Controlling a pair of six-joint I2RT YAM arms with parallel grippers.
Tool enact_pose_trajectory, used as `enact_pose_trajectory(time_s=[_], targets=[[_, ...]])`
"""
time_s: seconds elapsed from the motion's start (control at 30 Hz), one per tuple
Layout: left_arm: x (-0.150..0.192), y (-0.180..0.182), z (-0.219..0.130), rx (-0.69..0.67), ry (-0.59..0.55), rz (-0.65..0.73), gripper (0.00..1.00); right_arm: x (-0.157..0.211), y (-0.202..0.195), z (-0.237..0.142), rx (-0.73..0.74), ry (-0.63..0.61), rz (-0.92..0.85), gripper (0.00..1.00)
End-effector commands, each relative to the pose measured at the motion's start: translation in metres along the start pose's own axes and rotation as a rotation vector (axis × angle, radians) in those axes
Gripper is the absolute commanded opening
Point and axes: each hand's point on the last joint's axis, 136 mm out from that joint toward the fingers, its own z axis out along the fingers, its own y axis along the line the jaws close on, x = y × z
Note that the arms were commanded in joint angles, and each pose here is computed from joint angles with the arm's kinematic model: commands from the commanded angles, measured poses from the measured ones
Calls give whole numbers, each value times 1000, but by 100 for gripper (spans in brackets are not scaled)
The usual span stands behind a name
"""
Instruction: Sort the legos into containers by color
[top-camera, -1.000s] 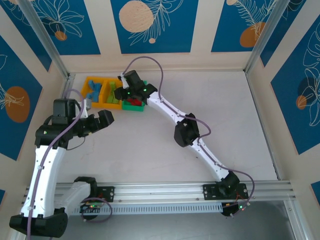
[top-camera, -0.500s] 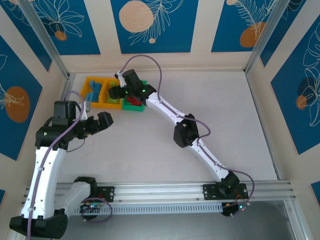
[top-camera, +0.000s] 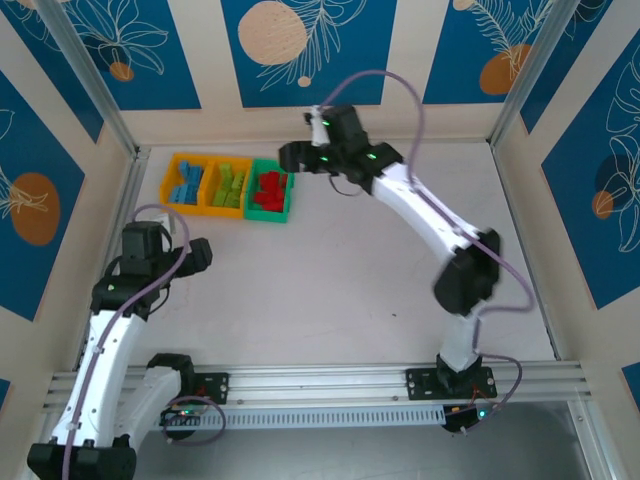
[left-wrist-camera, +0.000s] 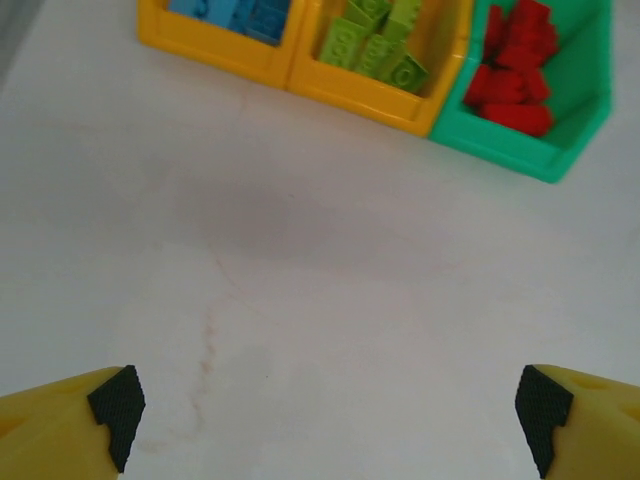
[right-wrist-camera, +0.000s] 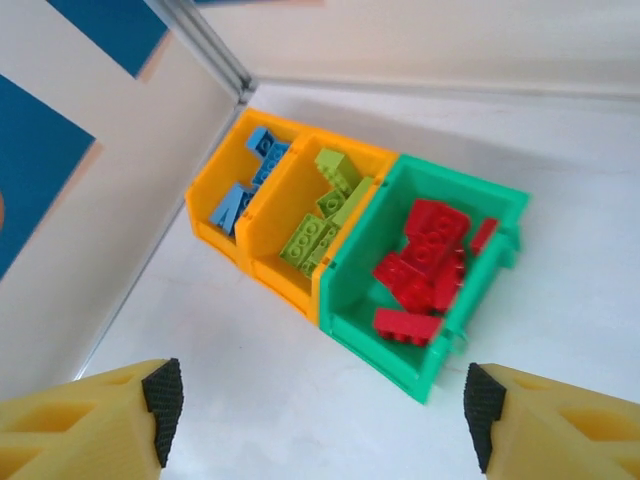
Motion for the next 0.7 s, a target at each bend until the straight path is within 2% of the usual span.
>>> enact_pose_trajectory(time_s=[0.0,0.1,0.2,0.3,0.4,0.47,0.6,0.67], targets=[[-18,12,29,-77,-123,168,100,32,-46,-36,143,-11,-4,80],[-9,12,59,-63,-173,224,100,69,-88,-80,249,-22,15,84],[5,15,89,-58,-196,242,100,97,-140,-120,400,-100,39,86],[13,12,109,-18,-235,225,100,125,-196,-143,579,-185,-28,90],[10,-2,124,64,-270,263,100,158,-250,-153,711,-181,9,98],[3,-6,135,88,-276,271,100,174,-270,-145,696,-154,27,99],[-22,-23,156,174,-341,272,100,178,-290,-117,607,-218,-23,100],[-22,-29,169,210,-328,300,100,176,-301,-103,573,-235,-35,100]])
